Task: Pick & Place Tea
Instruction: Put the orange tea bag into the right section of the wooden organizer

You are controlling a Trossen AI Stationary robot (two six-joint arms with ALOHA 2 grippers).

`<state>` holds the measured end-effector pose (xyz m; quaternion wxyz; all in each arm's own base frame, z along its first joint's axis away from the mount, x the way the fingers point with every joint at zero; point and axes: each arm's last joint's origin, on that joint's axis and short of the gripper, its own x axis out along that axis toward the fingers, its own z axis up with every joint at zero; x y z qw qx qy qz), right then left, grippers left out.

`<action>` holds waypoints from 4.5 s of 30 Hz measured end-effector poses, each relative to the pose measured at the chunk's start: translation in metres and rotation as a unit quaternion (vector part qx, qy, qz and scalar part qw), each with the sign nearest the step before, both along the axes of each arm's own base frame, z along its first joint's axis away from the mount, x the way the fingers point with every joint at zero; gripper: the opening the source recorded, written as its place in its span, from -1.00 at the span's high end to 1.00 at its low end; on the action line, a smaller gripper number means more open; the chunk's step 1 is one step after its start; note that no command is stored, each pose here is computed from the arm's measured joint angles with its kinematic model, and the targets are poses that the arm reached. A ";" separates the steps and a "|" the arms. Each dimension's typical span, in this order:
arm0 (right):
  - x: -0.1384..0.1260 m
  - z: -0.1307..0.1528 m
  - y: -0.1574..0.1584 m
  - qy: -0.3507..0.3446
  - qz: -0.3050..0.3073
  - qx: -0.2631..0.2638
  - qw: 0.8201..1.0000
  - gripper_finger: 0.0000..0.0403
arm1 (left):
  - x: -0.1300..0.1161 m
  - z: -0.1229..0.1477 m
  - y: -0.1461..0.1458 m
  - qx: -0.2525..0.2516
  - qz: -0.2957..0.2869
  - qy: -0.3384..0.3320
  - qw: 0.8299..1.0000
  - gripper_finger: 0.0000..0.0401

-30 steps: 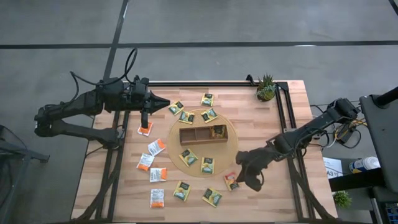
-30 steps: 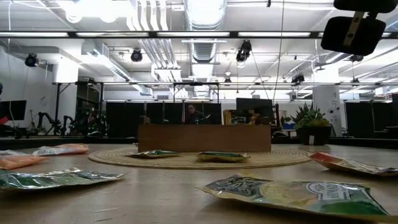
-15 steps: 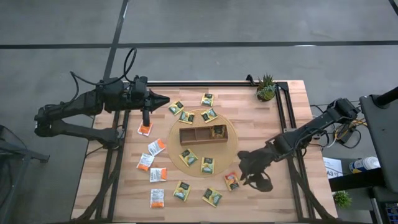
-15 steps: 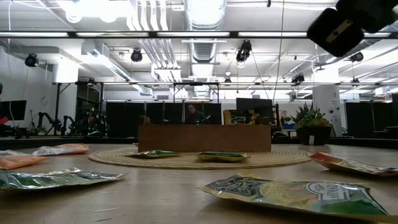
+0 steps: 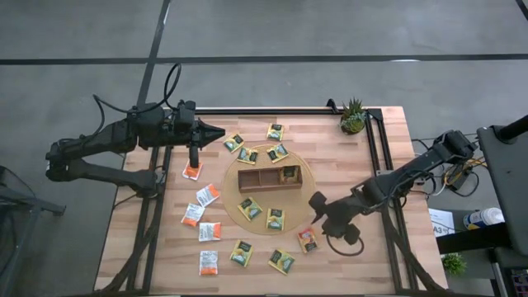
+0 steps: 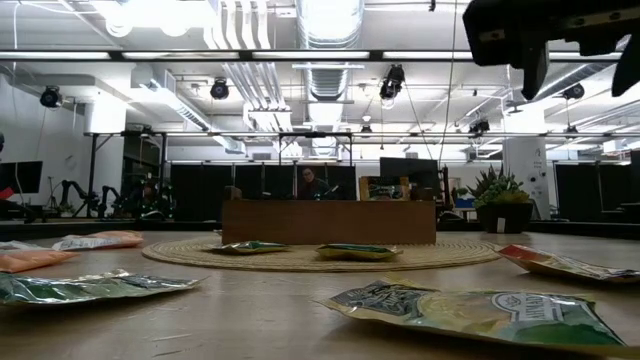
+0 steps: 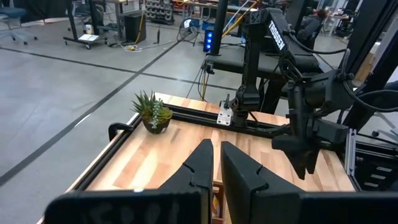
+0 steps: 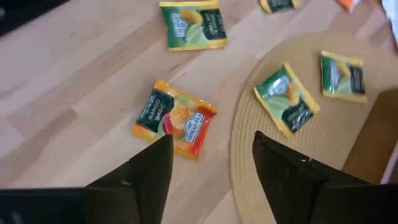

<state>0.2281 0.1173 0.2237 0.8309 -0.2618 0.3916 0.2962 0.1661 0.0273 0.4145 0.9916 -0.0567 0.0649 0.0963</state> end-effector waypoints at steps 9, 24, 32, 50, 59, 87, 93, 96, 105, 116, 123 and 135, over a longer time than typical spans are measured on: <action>0.017 0.006 0.009 0.016 0.115 -0.090 0.989 -0.20 | 0.000 0.000 0.000 0.000 0.000 0.000 1.000 0.87; 0.054 -0.004 0.031 0.071 0.253 -0.149 0.953 -0.16 | 0.000 -0.002 0.000 -0.001 0.000 0.011 1.000 0.87; 0.062 -0.032 0.035 0.105 0.246 -0.178 0.947 -0.32 | 0.000 -0.006 0.000 -0.004 0.000 0.033 0.999 0.87; 0.072 -0.047 0.050 0.142 0.235 -0.155 0.949 -0.42 | -0.002 -0.011 0.000 -0.006 0.013 0.058 0.998 0.87; 0.078 -0.062 0.053 0.154 0.236 -0.155 0.947 -0.41 | -0.002 -0.011 0.000 -0.006 0.013 0.058 0.998 0.87; 0.095 -0.087 0.058 0.198 0.216 -0.156 0.943 0.94 | -0.002 -0.011 0.000 0.005 0.010 0.061 0.998 0.87; 0.095 -0.086 0.058 0.201 0.206 -0.155 0.945 0.96 | -0.002 -0.011 0.000 0.005 0.010 0.061 0.998 0.87; 0.095 -0.084 0.058 0.204 0.205 -0.157 0.944 0.96 | -0.002 -0.011 0.000 0.005 0.010 0.061 0.998 0.87; 0.099 -0.055 0.059 0.187 0.205 -0.153 0.949 0.96 | -0.002 -0.011 0.000 0.004 0.010 0.061 0.998 0.87; 0.104 -0.037 0.061 0.175 0.158 -0.129 0.963 0.46 | -0.002 -0.011 0.000 0.004 0.010 0.061 0.998 0.87; 0.105 -0.041 0.059 0.175 0.144 -0.127 0.966 -0.09 | -0.002 -0.011 0.000 0.002 0.011 0.060 0.998 0.87; 0.112 -0.057 0.032 0.185 0.094 -0.116 0.971 -0.29 | -0.002 -0.011 0.000 0.002 0.011 0.060 0.998 0.87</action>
